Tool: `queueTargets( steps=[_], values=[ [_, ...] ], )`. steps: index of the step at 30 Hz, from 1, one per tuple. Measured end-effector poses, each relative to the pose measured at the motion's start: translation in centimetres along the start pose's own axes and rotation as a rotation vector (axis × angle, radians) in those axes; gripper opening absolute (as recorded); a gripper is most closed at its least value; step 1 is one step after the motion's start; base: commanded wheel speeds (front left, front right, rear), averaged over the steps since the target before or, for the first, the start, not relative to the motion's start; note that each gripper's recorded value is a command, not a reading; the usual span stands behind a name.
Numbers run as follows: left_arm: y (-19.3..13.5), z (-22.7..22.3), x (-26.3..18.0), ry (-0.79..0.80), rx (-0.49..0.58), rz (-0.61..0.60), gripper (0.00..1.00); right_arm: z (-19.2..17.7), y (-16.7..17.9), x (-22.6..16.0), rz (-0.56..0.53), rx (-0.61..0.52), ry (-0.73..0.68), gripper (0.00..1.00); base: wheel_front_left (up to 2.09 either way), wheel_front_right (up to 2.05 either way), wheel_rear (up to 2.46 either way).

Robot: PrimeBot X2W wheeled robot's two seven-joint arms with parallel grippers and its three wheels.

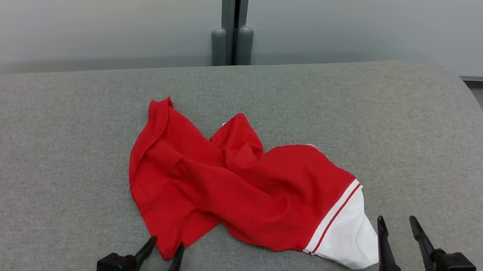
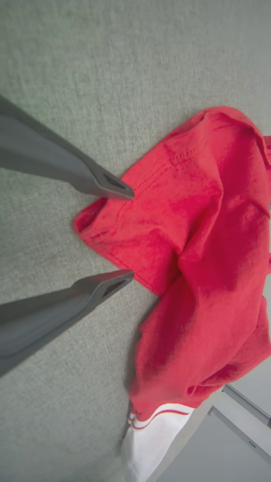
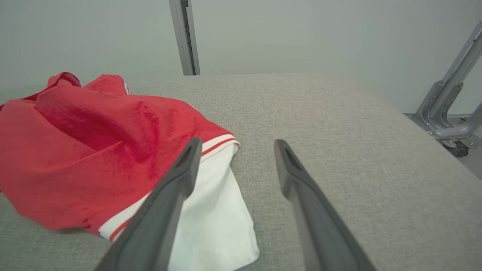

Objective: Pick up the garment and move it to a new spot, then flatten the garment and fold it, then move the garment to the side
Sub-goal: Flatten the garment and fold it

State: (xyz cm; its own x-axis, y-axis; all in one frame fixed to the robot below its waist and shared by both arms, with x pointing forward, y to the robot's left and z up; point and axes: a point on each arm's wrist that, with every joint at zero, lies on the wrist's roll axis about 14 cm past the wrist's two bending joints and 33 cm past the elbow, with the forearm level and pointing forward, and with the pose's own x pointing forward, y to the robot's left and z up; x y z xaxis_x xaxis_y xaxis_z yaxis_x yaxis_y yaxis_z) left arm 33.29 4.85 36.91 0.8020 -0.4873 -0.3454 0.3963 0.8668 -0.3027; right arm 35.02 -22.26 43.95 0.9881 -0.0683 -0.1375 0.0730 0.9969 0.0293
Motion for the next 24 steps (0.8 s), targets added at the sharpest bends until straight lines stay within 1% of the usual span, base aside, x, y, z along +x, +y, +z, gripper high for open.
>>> queueTargets(
  steps=[3, 12, 19, 23, 24],
  values=[
    [0.6, -0.3, 0.0, 0.009, 0.0, 0.015, 1.0, -0.4, -0.3, -0.2, -0.009, 0.0, 0.011, 1.0, 0.0, 0.0, 0.0],
    [0.6, -1.1, 0.7, 0.042, -0.008, -0.003, 1.0, -0.5, -0.1, 0.5, -0.005, 0.008, 0.018, 1.0, 0.0, 0.0, 0.0],
    [-0.7, -2.1, 1.7, 0.09, 0.013, -0.075, 1.0, -0.8, -0.7, 0.5, -0.024, 0.005, 0.026, 1.0, 0.0, 0.0, 0.0],
    [-0.4, -2.7, 2.0, 0.116, 0.036, -0.085, 1.0, -1.1, -1.1, 0.4, -0.036, 0.005, 0.036, 1.0, 0.0, 0.0, 0.0],
    [0.1, -3.1, 2.1, 0.132, 0.056, -0.081, 0.93, -1.3, -1.2, 0.3, -0.041, 0.005, 0.042, 1.0, 0.0, 0.0, 0.0]
  ],
)
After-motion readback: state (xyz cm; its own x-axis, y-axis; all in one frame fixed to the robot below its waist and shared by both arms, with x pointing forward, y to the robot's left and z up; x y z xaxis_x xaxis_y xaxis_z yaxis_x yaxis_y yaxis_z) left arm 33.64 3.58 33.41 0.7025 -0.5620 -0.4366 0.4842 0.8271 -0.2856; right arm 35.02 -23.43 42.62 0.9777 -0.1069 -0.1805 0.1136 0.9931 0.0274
